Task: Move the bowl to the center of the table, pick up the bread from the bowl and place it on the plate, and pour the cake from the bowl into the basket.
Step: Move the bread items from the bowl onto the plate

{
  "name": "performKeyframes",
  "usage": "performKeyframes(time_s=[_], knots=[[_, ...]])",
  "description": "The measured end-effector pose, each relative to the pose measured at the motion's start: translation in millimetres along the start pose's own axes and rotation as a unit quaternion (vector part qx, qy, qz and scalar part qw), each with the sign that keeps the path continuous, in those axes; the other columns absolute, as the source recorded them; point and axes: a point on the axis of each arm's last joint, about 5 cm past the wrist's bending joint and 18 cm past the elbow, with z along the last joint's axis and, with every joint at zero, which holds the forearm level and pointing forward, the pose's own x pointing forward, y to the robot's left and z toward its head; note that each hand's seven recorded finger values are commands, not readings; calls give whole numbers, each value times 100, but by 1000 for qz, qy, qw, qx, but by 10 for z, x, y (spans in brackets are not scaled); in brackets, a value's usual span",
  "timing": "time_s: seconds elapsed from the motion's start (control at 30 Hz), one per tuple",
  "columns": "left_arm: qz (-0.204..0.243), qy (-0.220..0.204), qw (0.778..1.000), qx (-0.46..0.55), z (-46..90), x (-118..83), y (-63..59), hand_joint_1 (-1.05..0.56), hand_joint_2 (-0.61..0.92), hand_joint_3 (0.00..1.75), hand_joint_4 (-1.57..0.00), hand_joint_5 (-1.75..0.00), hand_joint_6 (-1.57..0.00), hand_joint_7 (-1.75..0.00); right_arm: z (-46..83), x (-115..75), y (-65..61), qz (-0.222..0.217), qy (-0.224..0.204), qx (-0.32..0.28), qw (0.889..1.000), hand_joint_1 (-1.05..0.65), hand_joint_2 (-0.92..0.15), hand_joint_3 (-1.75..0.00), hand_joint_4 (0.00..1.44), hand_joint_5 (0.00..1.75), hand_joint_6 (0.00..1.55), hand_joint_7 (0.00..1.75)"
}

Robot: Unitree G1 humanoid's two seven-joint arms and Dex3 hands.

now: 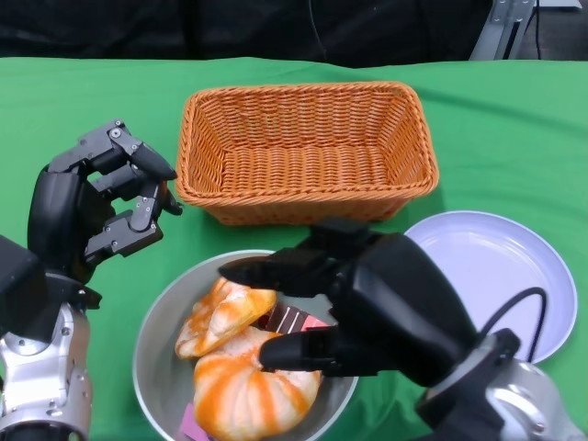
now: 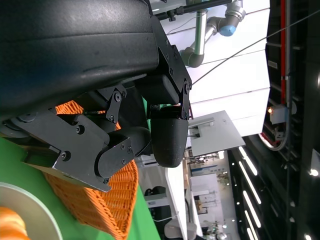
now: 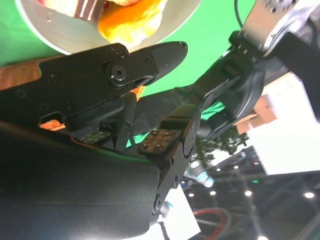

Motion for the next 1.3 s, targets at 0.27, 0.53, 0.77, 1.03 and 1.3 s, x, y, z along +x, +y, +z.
performKeyframes(time_s=[0.27,0.53,0.77,1.03,1.3], knots=[[12,-3,1000,1,32,22,0,-11,58,103,-80,-163,-79,-135,-57,84,189,1,-32,-73,997,-71,-91,0,62,65,76,6],[31,-11,999,19,144,81,-20,-7,62,102,-79,-160,-79,-135,-111,116,346,5,-62,-110,992,-71,-92,0,61,58,76,5],[39,-6,999,21,162,57,8,-6,63,104,-77,-160,-78,-135,-189,88,425,18,-66,-129,989,-68,-92,-3,59,56,78,5],[29,-11,999,9,169,53,34,-8,63,100,-77,-160,-80,-132,-244,76,544,30,-81,-145,986,-61,-92,-21,63,55,80,5],[33,-13,999,10,180,49,62,-7,62,101,-79,-160,-81,-131,-306,97,655,3,-89,-162,983,-53,-92,-20,68,55,83,5]])
